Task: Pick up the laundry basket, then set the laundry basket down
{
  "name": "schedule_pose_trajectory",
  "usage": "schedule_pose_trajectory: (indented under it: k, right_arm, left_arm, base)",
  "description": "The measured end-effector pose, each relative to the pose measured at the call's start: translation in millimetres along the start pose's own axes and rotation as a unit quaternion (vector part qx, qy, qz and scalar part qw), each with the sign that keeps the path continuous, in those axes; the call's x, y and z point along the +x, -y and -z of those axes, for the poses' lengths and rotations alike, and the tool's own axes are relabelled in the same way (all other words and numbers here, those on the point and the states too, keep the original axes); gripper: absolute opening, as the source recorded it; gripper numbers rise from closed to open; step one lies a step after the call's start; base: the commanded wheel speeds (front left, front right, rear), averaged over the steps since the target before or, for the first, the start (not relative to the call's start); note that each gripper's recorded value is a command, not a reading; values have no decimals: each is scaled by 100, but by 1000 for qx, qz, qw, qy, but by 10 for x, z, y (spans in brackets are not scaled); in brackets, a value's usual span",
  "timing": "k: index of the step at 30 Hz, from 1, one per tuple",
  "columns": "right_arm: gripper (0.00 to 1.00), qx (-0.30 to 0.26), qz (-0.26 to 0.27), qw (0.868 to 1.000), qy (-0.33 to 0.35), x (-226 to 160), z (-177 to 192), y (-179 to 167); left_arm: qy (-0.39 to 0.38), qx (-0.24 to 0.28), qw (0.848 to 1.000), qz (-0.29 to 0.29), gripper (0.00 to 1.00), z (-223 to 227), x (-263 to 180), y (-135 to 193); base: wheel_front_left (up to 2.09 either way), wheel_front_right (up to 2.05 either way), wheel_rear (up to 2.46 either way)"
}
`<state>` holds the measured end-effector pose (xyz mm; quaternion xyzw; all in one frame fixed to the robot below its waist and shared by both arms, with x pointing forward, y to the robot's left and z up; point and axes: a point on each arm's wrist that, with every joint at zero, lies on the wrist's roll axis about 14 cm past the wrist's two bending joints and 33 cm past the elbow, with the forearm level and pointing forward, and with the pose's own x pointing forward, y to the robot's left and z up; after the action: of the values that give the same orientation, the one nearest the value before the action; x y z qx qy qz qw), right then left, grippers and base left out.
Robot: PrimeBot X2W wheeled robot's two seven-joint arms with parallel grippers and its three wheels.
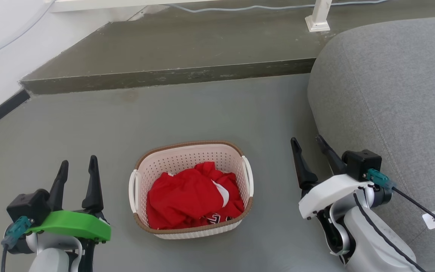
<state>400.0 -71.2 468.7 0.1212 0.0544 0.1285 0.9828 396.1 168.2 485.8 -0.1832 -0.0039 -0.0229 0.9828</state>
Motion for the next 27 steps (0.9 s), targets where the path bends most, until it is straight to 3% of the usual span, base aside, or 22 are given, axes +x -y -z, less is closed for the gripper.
schedule_pose_trajectory:
  k: [13, 14, 20, 27]
  right_arm:
    - [100, -3, -3, 1000, 3, -2, -10, -16]
    - [0, -2, -4, 1000, 2, -7, 1, -17]
    - [0, 3, 11, 999, -52, -204, 375, 38]
    - [0, 38, 27, 998, -52, -227, 360, 102]
  left_arm:
    - [0, -2, 1000, 5, 100, 7, -9, 17]
    - [-1, -3, 1000, 5, 0, 17, -12, 20]
    - [-47, -16, 999, -11, 0, 325, -146, -9]
    - [-56, -45, 997, -27, 0, 349, -165, -71]
  base:
    - [0, 0, 0]
    - [0, 0, 0]
    - [0, 0, 0]
    - [0, 0, 0]
